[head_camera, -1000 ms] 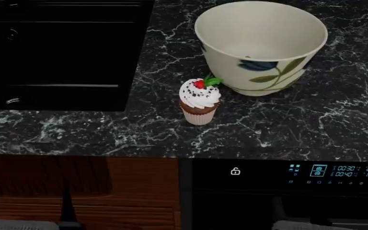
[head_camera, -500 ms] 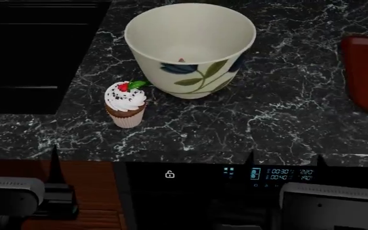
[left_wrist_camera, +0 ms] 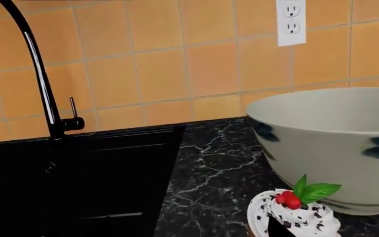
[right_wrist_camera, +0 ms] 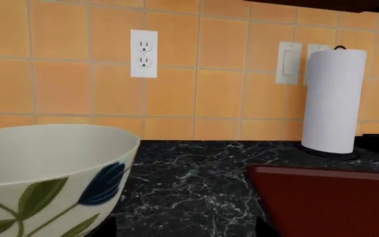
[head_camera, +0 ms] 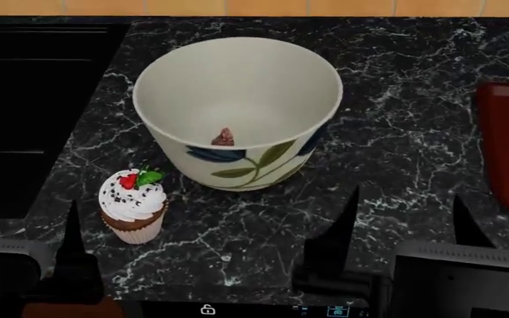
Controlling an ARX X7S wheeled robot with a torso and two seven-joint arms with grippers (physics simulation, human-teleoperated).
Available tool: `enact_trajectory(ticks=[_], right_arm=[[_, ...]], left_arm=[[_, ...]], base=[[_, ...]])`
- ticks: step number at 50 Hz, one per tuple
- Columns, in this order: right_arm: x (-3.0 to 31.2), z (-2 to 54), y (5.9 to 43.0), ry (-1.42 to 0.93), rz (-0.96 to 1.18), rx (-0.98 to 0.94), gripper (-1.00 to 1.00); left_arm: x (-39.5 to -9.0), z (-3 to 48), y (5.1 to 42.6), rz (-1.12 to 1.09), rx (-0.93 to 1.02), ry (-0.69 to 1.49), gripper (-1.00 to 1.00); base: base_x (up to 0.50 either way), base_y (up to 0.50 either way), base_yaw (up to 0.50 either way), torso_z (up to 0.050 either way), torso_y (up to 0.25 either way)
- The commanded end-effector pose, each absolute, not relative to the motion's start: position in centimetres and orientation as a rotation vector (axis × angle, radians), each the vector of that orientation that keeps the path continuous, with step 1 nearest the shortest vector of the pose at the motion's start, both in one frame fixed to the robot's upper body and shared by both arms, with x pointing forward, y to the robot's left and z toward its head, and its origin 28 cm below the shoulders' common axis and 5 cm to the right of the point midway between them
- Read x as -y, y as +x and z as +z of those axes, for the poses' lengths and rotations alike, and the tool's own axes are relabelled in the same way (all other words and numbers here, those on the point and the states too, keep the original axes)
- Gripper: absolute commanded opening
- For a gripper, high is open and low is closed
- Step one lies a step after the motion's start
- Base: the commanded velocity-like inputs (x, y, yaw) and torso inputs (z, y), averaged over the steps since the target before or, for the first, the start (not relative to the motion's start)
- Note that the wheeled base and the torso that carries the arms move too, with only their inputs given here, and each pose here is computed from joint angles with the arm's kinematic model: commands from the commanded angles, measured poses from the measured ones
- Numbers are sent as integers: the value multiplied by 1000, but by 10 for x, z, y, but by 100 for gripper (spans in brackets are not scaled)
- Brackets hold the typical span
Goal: Pick up the bowl with cake and place it on the tray. Pick up the cupcake and place it on the tray.
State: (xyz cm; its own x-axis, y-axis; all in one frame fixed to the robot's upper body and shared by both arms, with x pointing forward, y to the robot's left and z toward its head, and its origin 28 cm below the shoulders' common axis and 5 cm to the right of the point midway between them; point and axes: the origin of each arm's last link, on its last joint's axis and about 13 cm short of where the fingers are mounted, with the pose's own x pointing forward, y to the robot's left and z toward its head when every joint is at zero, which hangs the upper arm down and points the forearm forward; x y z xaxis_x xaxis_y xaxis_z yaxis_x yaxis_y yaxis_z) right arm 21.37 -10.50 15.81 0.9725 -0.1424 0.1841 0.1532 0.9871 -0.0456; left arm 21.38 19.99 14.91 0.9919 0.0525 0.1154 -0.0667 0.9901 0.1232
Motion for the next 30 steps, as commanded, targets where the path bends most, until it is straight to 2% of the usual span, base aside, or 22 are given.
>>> enact_trajectory(ticks=[1,9,20,21,25,30], right_arm=[[104,162,217,-48,-144,189,100],[105,168,213,-28,-129,205,100],[104,174,212,-24,-61,191,100],[103,175,211,-27,-6,196,100],[106,174,216,68,104,125,100],[109,184,222,139,142,24,100]], left_arm=[[-206,150,214,41,112,103,100],[-210,161,205,42,138,74,100],[-213,163,200,48,157,63,100],[-214,162,200,49,157,63,100],[-214,159,202,51,152,64,100],[-214,156,204,52,144,66,100]], base=[[0,0,0,0,0],[177,-6,0,0,0],[0,0,0,0,0],[0,0,0,0,0],[456,-1,0,0,0],[0,0,0,0,0]])
